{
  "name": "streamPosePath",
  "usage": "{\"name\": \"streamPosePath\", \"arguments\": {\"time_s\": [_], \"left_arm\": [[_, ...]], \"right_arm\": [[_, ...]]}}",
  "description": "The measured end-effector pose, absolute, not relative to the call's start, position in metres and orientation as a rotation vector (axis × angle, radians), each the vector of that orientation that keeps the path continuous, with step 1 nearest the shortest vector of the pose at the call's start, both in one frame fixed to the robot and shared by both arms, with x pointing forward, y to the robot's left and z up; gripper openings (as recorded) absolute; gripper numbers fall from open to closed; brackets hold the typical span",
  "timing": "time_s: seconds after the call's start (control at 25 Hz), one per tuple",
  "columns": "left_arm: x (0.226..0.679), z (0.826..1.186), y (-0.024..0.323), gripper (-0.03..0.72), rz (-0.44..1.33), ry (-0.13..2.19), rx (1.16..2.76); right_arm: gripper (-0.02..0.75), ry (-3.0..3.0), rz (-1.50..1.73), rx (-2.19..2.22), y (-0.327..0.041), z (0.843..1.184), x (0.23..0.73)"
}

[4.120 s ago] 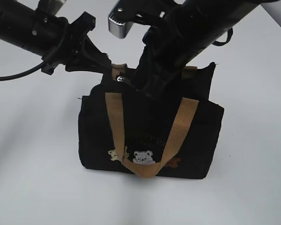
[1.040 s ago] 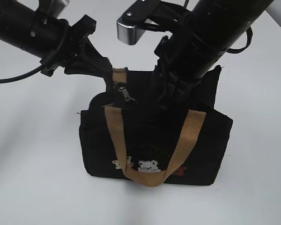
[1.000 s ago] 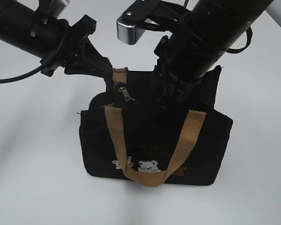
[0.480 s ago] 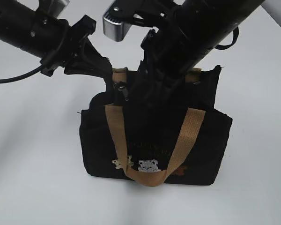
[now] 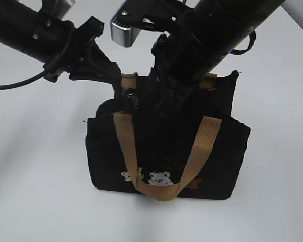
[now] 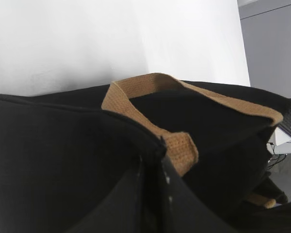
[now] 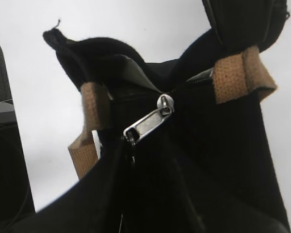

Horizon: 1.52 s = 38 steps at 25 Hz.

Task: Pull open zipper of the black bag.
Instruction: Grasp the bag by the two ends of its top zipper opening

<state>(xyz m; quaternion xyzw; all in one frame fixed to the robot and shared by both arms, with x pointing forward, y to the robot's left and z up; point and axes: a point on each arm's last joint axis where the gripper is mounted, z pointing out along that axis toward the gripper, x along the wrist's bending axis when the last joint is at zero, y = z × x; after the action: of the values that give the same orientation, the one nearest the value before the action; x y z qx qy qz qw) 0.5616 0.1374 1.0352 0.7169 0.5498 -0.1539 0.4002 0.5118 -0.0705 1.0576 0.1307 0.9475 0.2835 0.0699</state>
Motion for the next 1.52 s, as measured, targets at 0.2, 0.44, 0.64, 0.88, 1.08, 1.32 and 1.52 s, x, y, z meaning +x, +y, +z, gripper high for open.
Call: {"name": "streamPosePath", "arguments": {"time_s": [0.2,0.44,0.64,0.88,1.08,1.32,1.52], "left_arm": [[0.562,1.035,0.137,0.012,-0.389,1.391,1.813],[0.562,1.035,0.137,0.012,-0.389,1.391,1.813],[0.562,1.035,0.137,0.012,-0.389,1.39,1.815],[0.562,1.035,0.137,0.012,-0.39,1.391,1.815],[0.561,1.035,0.137,0.012,-0.39,1.39,1.815],[0.561,1.035,0.137,0.012,-0.393,1.39,1.815],[0.561,1.035,0.137,0.012,-0.393,1.39,1.815]], "right_arm": [[0.218,2.854,0.851,0.389,-0.07,1.057,0.512],[0.221,2.867,0.839,0.394,-0.069,1.052,0.513],[0.209,2.884,0.825,0.401,-0.067,1.045,0.516],[0.003,2.884,0.825,0.402,-0.068,1.046,0.515],[-0.001,2.839,0.815,0.403,-0.075,1.062,0.51],[-0.001,2.794,0.648,0.473,-0.095,1.079,0.503],[-0.001,2.788,0.505,0.572,-0.106,1.08,0.501]]}}
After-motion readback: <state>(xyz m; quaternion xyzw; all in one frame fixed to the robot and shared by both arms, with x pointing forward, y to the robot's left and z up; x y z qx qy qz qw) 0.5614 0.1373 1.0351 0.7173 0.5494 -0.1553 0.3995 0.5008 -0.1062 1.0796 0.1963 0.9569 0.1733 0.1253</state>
